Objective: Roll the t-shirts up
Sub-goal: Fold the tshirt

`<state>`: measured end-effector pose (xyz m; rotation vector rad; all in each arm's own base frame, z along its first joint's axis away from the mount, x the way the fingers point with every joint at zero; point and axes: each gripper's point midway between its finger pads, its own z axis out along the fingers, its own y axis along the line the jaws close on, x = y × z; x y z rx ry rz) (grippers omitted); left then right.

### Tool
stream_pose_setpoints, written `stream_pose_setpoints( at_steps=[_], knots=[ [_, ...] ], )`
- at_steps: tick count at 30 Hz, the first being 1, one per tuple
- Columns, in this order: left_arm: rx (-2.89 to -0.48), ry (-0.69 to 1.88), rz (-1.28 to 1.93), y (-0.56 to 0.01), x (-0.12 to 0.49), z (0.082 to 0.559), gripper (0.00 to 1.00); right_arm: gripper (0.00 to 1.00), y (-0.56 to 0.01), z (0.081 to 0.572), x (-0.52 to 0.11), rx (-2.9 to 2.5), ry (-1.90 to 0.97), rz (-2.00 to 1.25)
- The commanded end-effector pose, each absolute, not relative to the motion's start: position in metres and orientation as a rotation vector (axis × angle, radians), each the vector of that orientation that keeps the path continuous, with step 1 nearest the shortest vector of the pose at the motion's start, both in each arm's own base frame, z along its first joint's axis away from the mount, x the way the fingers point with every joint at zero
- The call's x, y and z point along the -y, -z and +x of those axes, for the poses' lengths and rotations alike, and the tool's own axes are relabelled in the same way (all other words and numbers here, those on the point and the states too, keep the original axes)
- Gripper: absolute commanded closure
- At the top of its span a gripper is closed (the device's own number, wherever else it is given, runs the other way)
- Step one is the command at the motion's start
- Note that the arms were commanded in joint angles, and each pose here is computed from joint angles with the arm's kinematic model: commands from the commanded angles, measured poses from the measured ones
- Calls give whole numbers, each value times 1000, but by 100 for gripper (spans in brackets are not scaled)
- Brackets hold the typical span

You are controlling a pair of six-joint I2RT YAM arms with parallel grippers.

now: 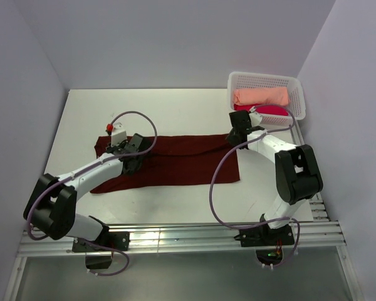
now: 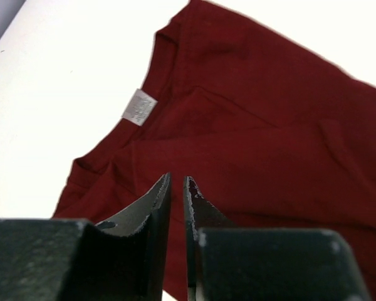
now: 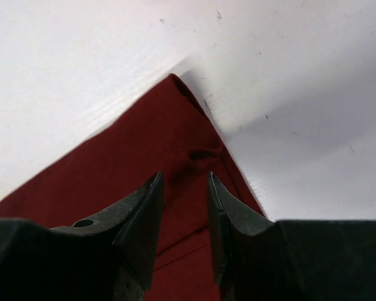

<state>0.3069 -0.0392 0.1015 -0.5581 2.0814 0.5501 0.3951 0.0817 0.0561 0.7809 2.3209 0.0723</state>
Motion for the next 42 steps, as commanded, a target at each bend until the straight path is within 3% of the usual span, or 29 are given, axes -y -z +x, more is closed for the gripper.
stream_pose_setpoints(
  at_steps=[1,7,14,25,30,34,36,42],
  knots=[
    [-2049,-454,-576,-117,51,306,78,59,-81,405,-84,-2226,-117,791],
    [-2039,-377,-544,-136,66,308,67,55,-89,410,-92,-2214,-155,778],
    [-2085,-342,-558,-134,63,324,66,61,-87,412,-112,-2243,-257,703],
    [-2107,-79,-716,-138,26,367,63,64,-115,406,-258,-2281,-716,224],
    [-2084,-10,-785,-140,3,394,62,60,-118,407,-324,-2289,-936,31],
    [-2128,-18,-842,-118,-20,416,61,40,-114,412,-356,-2294,-999,-62],
    [-2128,-1,-846,-117,-25,428,62,37,-115,419,-370,-2283,-1016,-104],
    [-2153,17,-885,-101,-51,453,64,36,-117,426,-410,-2258,-1108,-228]
  ],
)
